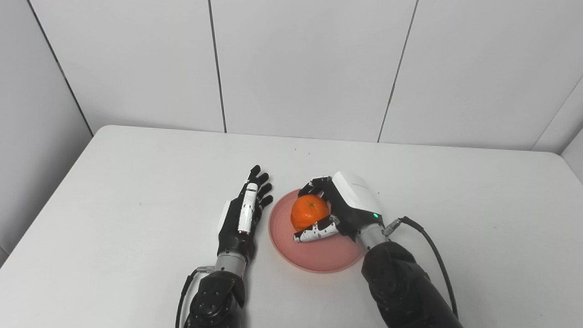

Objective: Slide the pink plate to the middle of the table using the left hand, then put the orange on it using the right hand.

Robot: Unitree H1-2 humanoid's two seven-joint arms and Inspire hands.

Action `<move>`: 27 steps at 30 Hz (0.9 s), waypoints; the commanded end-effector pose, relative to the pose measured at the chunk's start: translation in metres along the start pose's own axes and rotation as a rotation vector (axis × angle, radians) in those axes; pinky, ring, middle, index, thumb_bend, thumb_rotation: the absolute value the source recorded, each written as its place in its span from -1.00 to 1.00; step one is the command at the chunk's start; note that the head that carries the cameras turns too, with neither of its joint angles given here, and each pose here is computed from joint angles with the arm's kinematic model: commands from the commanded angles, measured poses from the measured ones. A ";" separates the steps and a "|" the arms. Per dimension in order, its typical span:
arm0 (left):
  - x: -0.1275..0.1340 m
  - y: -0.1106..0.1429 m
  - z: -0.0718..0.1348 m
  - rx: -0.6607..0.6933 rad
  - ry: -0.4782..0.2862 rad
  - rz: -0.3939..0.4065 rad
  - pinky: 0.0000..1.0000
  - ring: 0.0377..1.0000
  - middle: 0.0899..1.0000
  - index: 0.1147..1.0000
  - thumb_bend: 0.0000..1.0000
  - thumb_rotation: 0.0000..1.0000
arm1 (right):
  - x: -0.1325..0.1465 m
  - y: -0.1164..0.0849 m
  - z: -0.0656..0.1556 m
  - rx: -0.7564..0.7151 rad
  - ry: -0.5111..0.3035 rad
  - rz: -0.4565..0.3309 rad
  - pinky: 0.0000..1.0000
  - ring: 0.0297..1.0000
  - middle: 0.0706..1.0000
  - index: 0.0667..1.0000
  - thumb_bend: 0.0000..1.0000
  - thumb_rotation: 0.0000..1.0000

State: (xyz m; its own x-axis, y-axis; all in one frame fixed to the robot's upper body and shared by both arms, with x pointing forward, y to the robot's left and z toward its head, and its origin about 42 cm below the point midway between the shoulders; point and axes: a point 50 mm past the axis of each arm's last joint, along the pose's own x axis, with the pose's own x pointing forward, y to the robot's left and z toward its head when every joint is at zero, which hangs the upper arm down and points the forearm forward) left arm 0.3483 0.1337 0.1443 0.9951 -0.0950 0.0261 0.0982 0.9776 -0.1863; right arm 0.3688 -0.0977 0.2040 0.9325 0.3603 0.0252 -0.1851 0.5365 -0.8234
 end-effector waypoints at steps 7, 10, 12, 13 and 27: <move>0.006 -0.008 0.015 -0.007 -0.070 -0.006 0.80 0.85 0.87 0.86 -0.27 1.00 | -0.002 -0.009 0.013 -0.068 -0.094 -0.050 -0.54 -0.39 -0.23 -0.09 0.03 -0.74; 0.006 -0.007 0.015 -0.010 -0.069 -0.009 0.80 0.85 0.87 0.86 -0.28 1.00 | -0.003 -0.007 0.012 -0.087 -0.099 -0.054 -0.54 -0.39 -0.23 -0.09 0.03 -0.74; 0.006 -0.007 0.015 -0.009 -0.070 -0.011 0.80 0.85 0.87 0.87 -0.28 1.00 | -0.003 -0.006 0.011 -0.096 -0.100 -0.054 -0.56 -0.42 -0.25 -0.09 0.03 -0.74; 0.006 -0.007 0.015 -0.008 -0.072 -0.013 0.80 0.85 0.88 0.87 -0.28 1.00 | -0.004 -0.006 0.010 -0.104 -0.102 -0.056 -0.56 -0.42 -0.25 -0.09 0.03 -0.74; 0.005 -0.007 0.015 -0.014 -0.071 -0.009 0.80 0.84 0.86 0.85 -0.27 1.00 | -0.011 -0.014 0.012 -0.129 -0.108 -0.033 0.26 0.44 0.51 0.48 0.62 -0.43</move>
State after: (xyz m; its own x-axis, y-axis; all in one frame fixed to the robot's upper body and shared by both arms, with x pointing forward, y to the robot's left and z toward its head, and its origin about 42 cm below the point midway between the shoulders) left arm 0.3483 0.1340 0.1441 0.9954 -0.0925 0.0259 0.0957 0.9774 -0.1885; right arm 0.3570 -0.1005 0.2033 0.9103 0.4120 0.0406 -0.1577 0.4357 -0.8862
